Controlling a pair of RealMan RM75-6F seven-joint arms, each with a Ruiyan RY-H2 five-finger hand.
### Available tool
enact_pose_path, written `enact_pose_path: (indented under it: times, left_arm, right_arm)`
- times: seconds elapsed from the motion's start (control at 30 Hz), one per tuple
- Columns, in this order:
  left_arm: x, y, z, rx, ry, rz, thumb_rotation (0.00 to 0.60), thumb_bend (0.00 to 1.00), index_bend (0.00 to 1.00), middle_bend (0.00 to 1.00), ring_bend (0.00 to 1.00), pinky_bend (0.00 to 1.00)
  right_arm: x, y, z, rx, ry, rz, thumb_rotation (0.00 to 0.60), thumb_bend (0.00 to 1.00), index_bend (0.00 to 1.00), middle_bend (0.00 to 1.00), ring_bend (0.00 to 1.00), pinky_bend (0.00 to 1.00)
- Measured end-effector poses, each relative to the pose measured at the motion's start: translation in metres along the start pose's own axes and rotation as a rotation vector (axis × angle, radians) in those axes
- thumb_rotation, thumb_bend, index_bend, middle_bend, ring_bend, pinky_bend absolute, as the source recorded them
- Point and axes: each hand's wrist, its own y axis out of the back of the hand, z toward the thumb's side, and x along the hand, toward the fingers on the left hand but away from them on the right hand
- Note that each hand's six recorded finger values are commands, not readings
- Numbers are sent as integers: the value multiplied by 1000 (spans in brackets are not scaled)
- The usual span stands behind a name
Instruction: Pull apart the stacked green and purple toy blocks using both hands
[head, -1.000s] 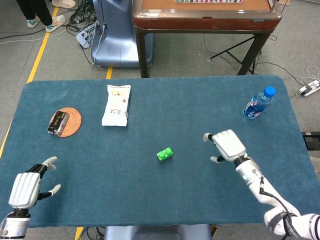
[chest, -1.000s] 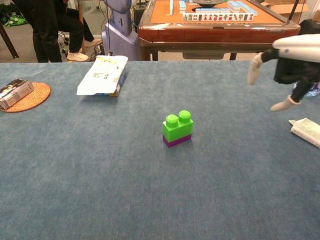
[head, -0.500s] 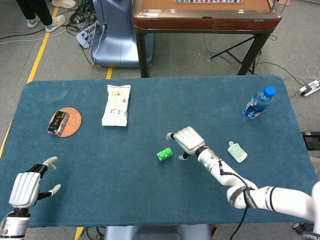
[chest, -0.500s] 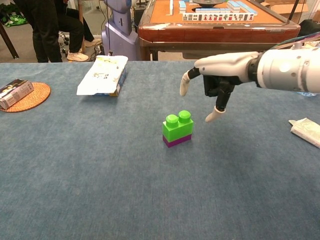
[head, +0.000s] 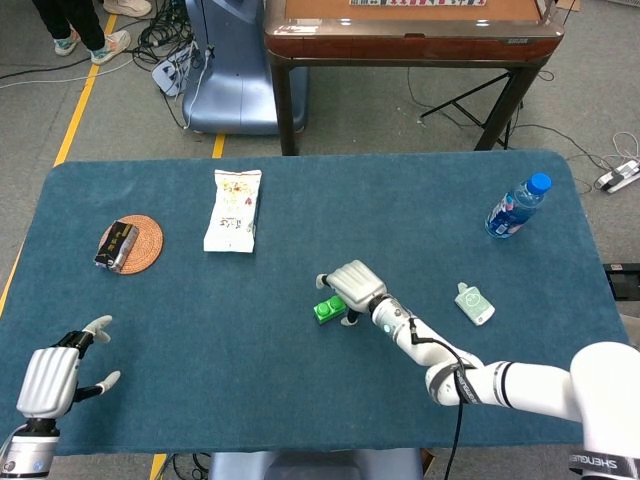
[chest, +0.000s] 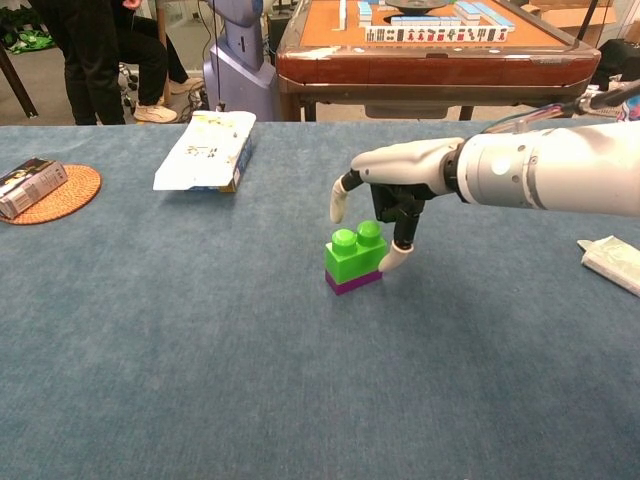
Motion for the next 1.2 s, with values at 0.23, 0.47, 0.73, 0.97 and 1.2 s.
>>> enact_pose_path:
  times: [0.23, 0.47, 0.73, 0.97, 1.2]
  left_arm:
    - [0, -3, 0, -4, -1, -4, 600, 142, 243, 391, 386, 603]
    - [5, -1, 6, -39, -21, 19, 600, 142, 229, 391, 386, 632]
    - [22, 9, 32, -126, -73, 71, 600, 124, 231, 500, 636, 923]
    - [45, 19, 76, -274, -147, 49, 600, 81, 312, 996, 949, 1000]
    - [72, 29, 130, -449, -203, -18, 600, 67, 334, 1000, 1000, 1000]
  right_arm:
    - [-8, -2, -1, -7, -6, 2, 600, 104, 521, 1000, 1000, 1000]
    - [-9, -2, 1, -33, 1, 14, 600, 321, 620, 1000, 1000, 1000]
    - [3, 19, 4, -101, 24, -20, 600, 343, 633, 1000, 1000, 1000]
    - [22, 52, 4, -176, 42, -86, 600, 383, 634, 1000, 1000, 1000]
    - [35, 81, 2, -279, 63, -146, 600, 404, 637, 1000, 1000, 1000]
